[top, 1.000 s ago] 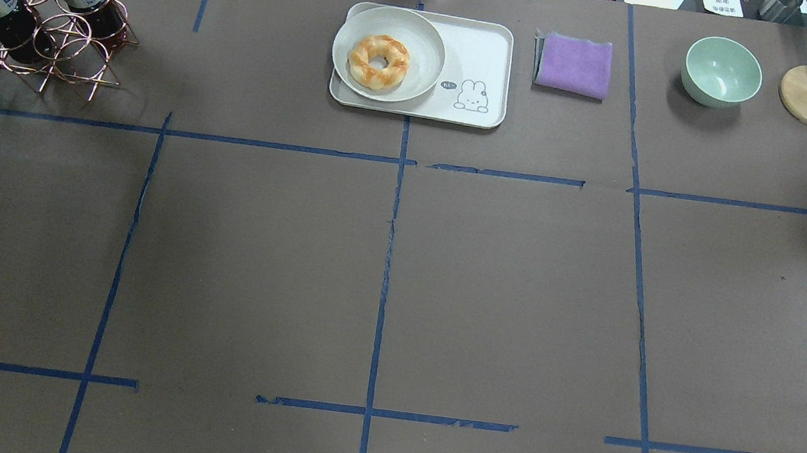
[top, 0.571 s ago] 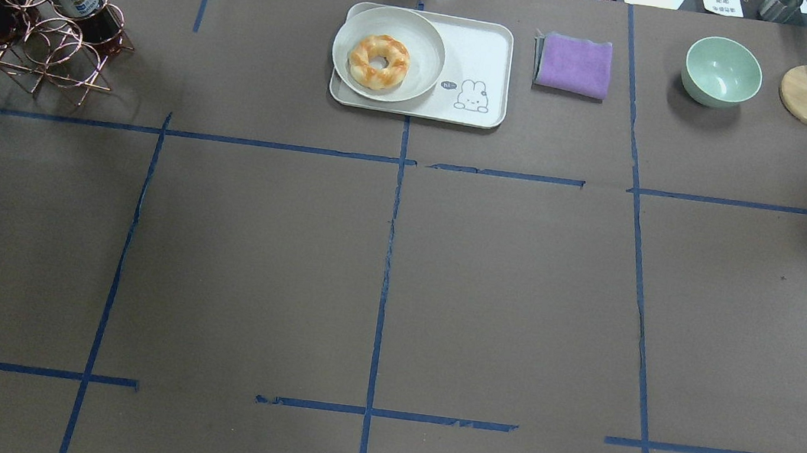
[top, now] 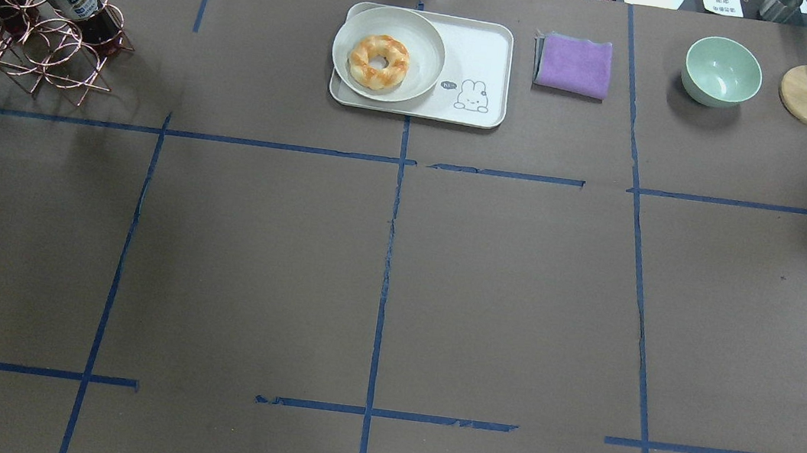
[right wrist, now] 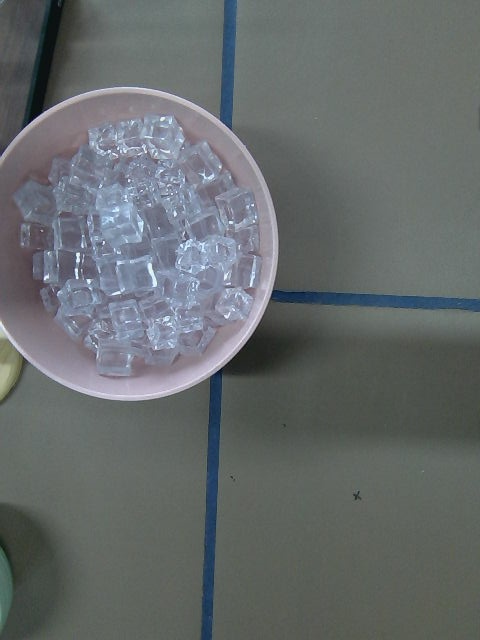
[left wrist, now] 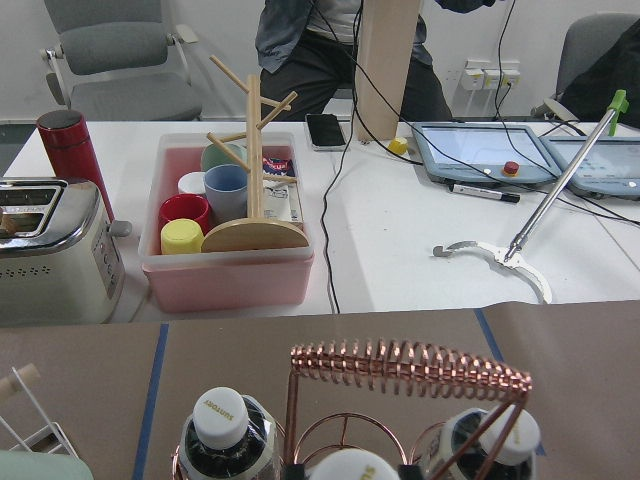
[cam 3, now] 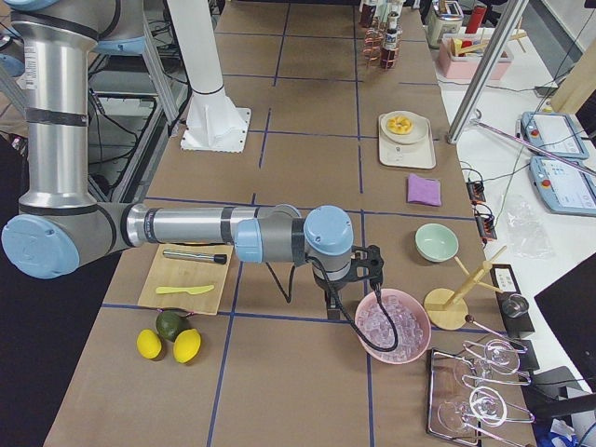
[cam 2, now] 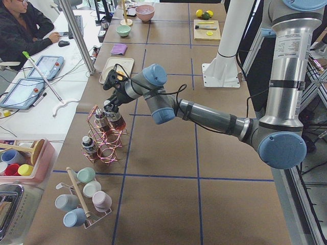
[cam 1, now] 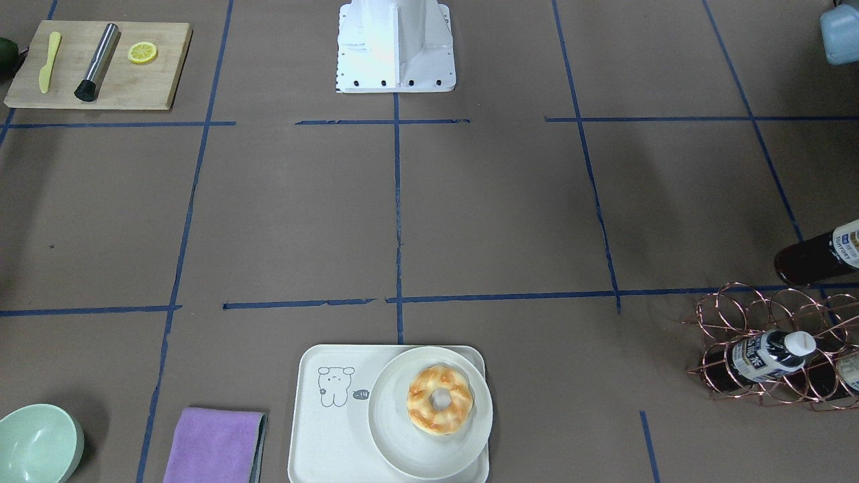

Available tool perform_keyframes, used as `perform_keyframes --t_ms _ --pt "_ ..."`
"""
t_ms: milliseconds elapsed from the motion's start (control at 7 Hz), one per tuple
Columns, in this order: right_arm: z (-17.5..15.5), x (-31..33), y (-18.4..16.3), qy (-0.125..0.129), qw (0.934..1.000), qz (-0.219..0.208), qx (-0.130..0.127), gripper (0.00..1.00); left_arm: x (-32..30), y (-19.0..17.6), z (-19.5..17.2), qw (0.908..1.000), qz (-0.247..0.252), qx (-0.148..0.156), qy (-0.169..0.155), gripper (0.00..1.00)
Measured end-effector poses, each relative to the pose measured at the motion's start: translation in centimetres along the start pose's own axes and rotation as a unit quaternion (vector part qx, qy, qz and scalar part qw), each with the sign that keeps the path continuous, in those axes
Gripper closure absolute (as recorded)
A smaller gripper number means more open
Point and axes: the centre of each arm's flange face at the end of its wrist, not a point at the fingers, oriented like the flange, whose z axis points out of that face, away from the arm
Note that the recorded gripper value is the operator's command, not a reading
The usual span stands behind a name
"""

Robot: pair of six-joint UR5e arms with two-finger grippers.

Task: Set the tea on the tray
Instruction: 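Grasp the dark tea bottle with the left gripper and lift it out, then carry the bottle with the left gripper and stand it in front of the tray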

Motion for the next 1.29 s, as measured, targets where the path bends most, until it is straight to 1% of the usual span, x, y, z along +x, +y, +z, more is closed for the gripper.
perform_keyframes --t_ms 143,286,429,714,857,1000,1143,1286 --pt "0.0 0.0 0.0 0.000 1.0000 0.001 -0.001 0.00 2.9 -0.9 -2.4 0.9999 -0.006 -0.007 -0.006 1.00" --pt "0.1 0.1 0.0 0.000 1.0000 0.001 -0.001 0.00 6.1 -0.9 -3.8 0.9997 -0.015 -0.017 -0.006 1.00" --pt "0.1 0.1 0.0 0.000 1.0000 0.001 -0.001 0.00 9.7 0.0 -3.5 0.9994 -0.026 -0.024 -0.002 1.00" --pt "0.0 0.0 0.0 0.000 1.0000 0.000 0.000 0.00 17.3 2.3 -1.0 0.9991 -0.029 -0.031 -0.001 1.00" --pt "0.0 0.0 0.0 -0.001 1.0000 0.000 0.000 0.00 22.5 3.4 0.6 0.9989 -0.033 -0.034 -0.003 1.00" --pt "0.0 -0.1 0.0 -0.004 1.0000 0.000 0.000 0.00 29.4 5.1 2.0 0.9986 -0.039 -0.035 -0.009 1.00" --pt "0.0 -0.2 -0.1 -0.008 1.0000 0.000 0.000 0.00 36.3 7.7 2.5 0.9984 -0.043 -0.037 -0.011 1.00" --pt "0.0 -0.2 -0.1 -0.010 0.9999 0.000 0.000 0.00 41.8 10.6 2.7 0.9983 -0.045 -0.038 -0.008 1.00"
